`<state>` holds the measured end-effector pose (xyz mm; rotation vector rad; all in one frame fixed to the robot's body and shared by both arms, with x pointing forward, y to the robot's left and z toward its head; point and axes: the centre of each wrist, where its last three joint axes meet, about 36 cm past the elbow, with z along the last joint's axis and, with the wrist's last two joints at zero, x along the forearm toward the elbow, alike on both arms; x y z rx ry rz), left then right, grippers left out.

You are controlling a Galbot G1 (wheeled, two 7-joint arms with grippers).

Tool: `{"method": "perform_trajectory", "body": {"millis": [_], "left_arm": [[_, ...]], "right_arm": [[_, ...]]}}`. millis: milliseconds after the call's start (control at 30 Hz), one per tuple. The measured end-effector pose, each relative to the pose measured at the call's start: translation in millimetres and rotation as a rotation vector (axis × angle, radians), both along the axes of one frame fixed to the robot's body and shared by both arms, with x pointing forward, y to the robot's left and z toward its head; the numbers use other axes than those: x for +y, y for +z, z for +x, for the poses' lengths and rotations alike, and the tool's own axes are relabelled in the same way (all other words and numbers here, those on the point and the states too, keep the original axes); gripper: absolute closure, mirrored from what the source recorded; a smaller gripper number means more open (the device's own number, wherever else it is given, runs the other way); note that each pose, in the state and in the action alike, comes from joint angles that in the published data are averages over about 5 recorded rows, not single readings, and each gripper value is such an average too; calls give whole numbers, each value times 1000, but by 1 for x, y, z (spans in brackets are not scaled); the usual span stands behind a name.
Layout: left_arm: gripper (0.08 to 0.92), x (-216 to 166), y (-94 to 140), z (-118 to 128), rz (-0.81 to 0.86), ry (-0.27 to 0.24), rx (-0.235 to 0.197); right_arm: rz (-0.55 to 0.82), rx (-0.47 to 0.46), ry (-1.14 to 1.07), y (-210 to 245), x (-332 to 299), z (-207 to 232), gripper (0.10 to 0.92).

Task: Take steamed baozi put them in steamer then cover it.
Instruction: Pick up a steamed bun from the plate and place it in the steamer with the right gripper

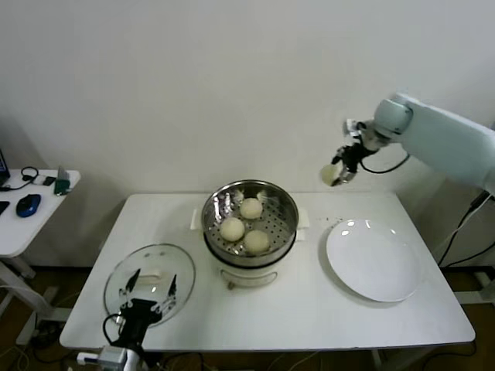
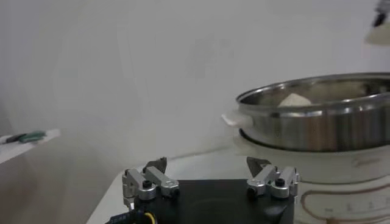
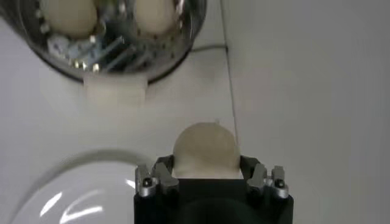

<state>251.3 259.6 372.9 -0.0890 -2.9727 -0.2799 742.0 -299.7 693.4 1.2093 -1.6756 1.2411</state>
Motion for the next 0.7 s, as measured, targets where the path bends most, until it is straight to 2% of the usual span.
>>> {"method": "perform_trajectory", "body": {"millis": [167,367,700], "left_arm": [[177,-3,5,3,-5,-19,-16],[177,-2,6,5,-4,-31,-22],[177,2,4,9,9,-40,-21]], "right_arm": [[14,39,43,7,57,-1,318],[-15,90,83,-4,110,-7,318],[-80,153,123,-41,156,-15,318]]}}
